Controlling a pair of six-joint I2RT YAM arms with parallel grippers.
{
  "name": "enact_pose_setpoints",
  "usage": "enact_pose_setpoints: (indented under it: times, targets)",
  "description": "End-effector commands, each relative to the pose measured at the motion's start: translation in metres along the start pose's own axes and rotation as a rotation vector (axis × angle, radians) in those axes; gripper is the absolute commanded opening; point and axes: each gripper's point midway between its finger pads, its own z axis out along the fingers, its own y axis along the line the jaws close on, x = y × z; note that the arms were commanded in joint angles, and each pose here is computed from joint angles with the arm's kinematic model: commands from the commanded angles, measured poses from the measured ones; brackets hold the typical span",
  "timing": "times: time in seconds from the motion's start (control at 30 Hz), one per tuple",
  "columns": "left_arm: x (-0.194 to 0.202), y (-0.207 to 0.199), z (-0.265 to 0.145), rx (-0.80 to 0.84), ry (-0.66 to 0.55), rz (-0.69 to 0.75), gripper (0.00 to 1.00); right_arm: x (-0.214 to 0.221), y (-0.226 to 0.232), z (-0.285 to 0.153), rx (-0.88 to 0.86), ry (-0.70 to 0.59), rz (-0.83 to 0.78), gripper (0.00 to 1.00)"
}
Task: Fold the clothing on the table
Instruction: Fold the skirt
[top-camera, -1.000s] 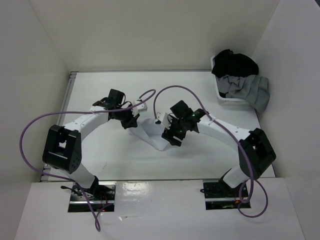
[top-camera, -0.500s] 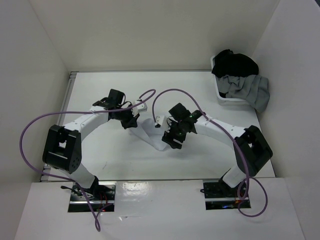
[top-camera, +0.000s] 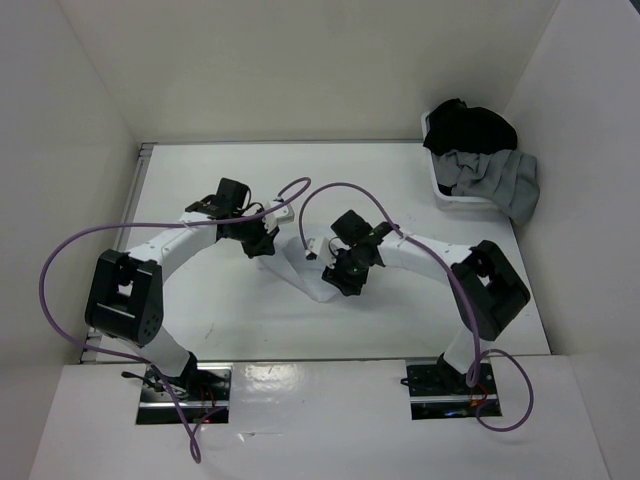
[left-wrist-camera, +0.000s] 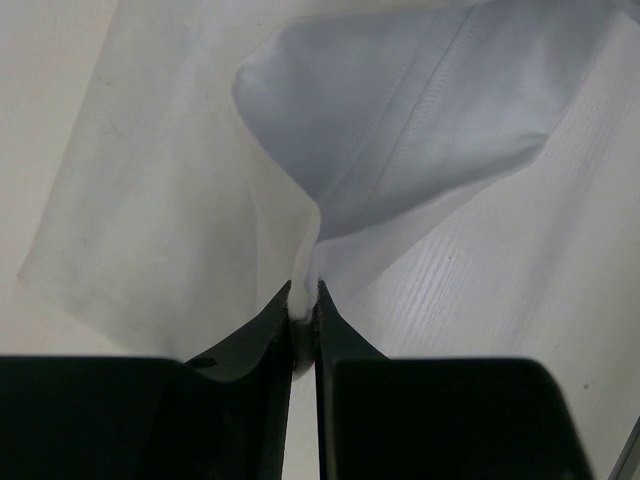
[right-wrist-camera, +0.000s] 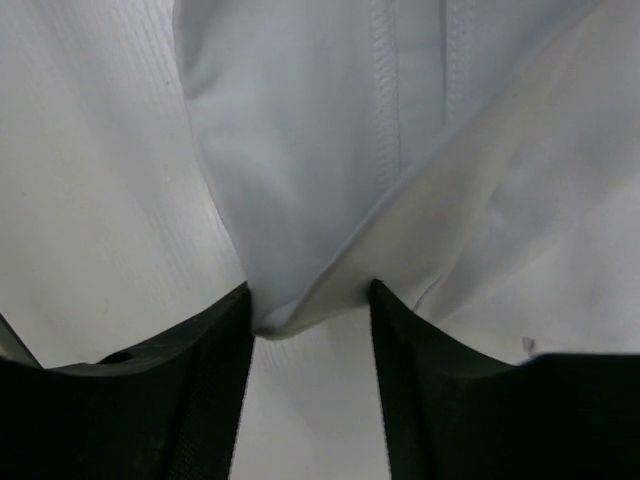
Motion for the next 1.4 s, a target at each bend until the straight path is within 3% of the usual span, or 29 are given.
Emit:
enact_pose_setpoints:
  times: [0.0,0.2,0.3,0.43,0.67,0.97,1.37]
  targets:
    - [-0.008,-0.001,-0.003,0.018,-0.028,-0.004,0.16,-0.031,-0.012,-0.004,0.047,-0.088,-0.029,0.51]
    - [-0.008,-0.001,-0.003,0.018,-0.028,-0.004,0.16,-0.044,-0.014,-0.005,0.077,-0.118,-0.036,0.37]
    - [-0.007,-0.003,-0.003,0.022,-0.022,-0.009,0.16,-0.042,-0.013,-0.001,0.082,-0.099,-0.031,0.25]
    - [-0.007,-0.003,-0.003,0.022,-0.022,-0.009,0.16,-0.038,-0.014,0.003,0.085,-0.085,-0.027,0.01]
    - [-0.027,0.017,-0.033,-0.063,-0.085,0.001,0.16,-0.067,-0.038,-0.035,0.230,-0.163,-0.039,0.00]
    - [-0.067,0.063,-0.078,-0.244,-0.211,0.015,0.16,-0.100,-0.129,-0.130,0.598,-0.330,0.035,0.00]
    - [-0.090,0.097,-0.094,-0.381,-0.301,0.014,0.18,-0.112,-0.211,-0.150,0.847,-0.359,0.088,0.00]
